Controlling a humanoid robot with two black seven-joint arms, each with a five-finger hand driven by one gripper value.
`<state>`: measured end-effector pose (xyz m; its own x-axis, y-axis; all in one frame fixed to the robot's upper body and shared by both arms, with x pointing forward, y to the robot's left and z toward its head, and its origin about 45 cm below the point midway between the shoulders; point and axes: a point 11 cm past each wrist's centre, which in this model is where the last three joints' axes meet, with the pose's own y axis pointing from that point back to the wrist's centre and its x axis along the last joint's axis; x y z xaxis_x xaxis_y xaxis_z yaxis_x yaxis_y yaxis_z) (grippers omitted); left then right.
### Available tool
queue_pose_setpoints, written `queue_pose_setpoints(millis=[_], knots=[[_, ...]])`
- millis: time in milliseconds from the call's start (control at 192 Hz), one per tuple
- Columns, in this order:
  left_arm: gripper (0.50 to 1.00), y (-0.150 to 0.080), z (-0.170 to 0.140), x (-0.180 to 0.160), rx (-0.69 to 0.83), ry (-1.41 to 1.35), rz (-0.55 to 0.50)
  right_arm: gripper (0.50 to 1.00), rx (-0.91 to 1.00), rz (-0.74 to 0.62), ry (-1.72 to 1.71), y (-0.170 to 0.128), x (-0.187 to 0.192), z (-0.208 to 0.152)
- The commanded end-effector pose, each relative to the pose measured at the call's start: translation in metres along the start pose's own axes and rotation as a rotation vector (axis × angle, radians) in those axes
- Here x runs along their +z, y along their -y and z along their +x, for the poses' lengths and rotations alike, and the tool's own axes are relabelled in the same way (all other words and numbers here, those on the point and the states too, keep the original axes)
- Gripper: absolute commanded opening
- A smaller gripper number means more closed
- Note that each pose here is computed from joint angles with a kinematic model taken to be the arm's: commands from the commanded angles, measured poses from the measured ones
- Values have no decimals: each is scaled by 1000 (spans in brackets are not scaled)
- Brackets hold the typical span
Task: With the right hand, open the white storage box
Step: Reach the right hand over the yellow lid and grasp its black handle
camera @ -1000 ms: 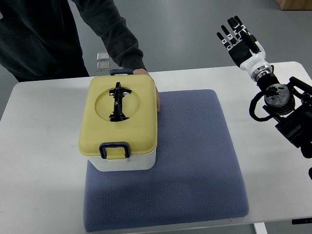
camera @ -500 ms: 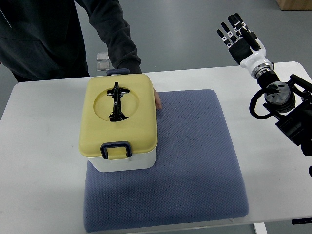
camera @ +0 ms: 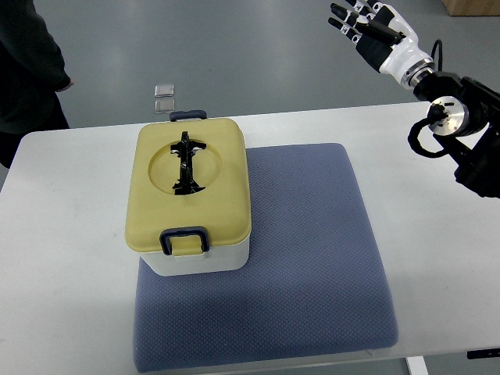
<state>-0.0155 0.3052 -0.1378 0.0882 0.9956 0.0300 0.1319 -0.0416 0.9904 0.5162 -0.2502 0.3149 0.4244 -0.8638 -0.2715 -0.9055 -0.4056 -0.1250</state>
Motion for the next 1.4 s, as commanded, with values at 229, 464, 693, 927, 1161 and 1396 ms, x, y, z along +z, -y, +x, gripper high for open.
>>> queue_pose_setpoints(millis=[229,464,693,927,1161,1396], knots=[[1000,0,-4,0,-18,3,-1,932,-433,-186,-944,22,-34,-79],[1000,0,-4,1,-18,1,-3,932,-794,-125,-1498,14,-43,-153],[1000,0,-4,1,-20,2,-3,932,-967,119,-1835,11,-34,-191],[1000,0,-5,1,-21,2,-3,930,-1064,298,-1833,6,-5,-226],[1000,0,-4,0,-19,3,-2,932,-1117,292,-1817,1,19,-233],[1000,0,-4,0,-19,3,-2,928,-1135,288,-1844,-1,31,-228]])
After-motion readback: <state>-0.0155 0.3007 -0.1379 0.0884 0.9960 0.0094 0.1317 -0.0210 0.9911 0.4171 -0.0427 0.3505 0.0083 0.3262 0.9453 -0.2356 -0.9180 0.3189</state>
